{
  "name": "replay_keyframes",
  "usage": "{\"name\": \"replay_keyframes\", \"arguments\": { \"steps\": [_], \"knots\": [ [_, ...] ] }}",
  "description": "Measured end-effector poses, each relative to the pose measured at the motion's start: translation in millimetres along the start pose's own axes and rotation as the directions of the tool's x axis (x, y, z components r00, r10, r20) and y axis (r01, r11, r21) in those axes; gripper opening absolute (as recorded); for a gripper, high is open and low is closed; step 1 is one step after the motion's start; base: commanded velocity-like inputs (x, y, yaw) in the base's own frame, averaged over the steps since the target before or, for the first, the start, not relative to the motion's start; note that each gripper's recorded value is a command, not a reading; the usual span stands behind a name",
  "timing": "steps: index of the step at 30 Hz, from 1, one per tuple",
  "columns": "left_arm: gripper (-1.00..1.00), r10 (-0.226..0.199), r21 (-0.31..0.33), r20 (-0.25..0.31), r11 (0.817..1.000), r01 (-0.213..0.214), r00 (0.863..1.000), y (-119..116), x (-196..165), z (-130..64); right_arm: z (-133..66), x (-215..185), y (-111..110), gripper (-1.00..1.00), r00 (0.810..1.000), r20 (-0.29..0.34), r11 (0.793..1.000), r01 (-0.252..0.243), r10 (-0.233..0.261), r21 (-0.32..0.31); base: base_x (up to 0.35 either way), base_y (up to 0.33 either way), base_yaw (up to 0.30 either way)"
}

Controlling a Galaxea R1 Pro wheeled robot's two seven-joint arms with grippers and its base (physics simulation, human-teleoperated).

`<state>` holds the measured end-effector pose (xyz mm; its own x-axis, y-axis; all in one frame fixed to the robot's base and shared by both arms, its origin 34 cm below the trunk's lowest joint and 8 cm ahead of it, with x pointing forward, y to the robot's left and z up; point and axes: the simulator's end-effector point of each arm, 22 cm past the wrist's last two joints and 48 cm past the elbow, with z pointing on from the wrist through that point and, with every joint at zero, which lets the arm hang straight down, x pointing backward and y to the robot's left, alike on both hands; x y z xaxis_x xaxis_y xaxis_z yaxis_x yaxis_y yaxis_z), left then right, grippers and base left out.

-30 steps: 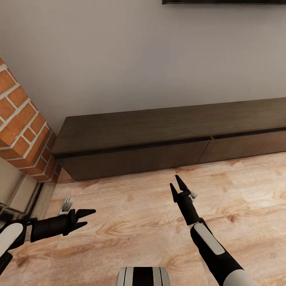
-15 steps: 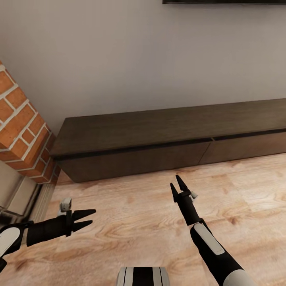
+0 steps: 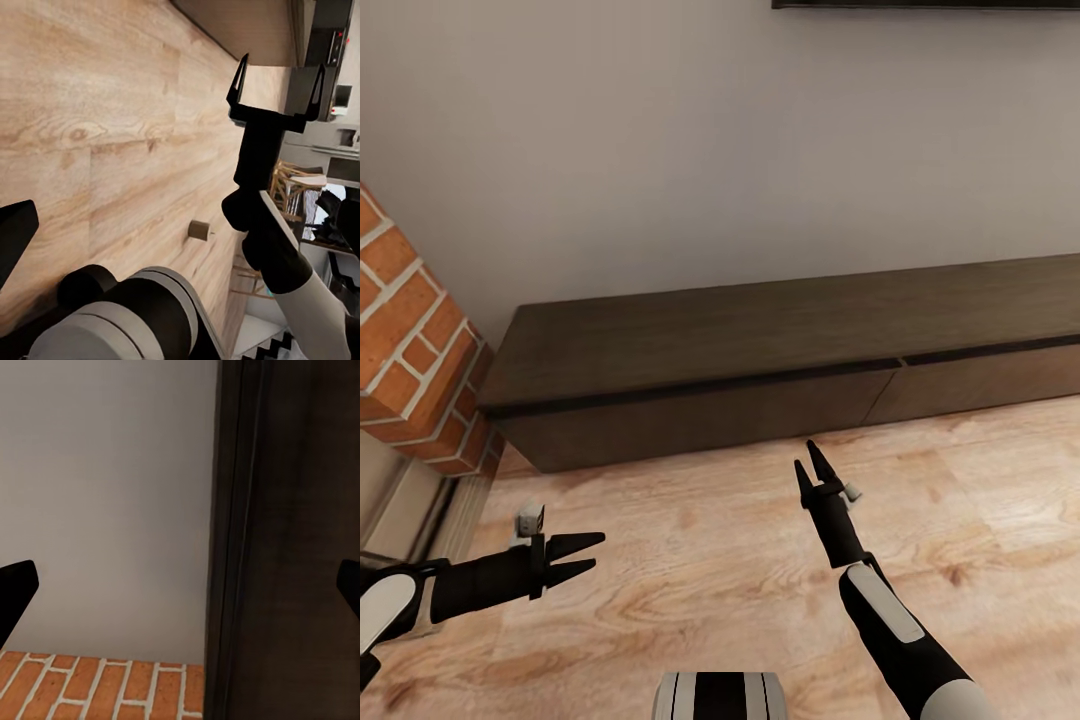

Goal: Place each of the two pumpkins and all three candles from the living room inside a cabinet in the living room (use any cabinet), then make sure every cabinet is closed, and position the cauldron so it is next to a table in the living room.

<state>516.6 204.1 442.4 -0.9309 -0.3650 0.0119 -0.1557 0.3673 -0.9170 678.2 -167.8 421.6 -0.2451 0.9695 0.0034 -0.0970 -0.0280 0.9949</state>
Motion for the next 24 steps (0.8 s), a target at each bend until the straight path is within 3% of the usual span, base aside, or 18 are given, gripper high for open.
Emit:
{"name": "replay_keyframes", "arguments": {
  "steps": [24],
  "knots": [
    [1.00, 0.002, -0.006, -0.006, 1.000, -0.002, 1.000, 1.9, 2.9, 2.6, -0.2, -6.9, -0.5, 1.00, 0.999, 0.031, 0.999, 0.033, -0.033, 0.002, 0.133, -0.002, 0.000]
  ]
}}
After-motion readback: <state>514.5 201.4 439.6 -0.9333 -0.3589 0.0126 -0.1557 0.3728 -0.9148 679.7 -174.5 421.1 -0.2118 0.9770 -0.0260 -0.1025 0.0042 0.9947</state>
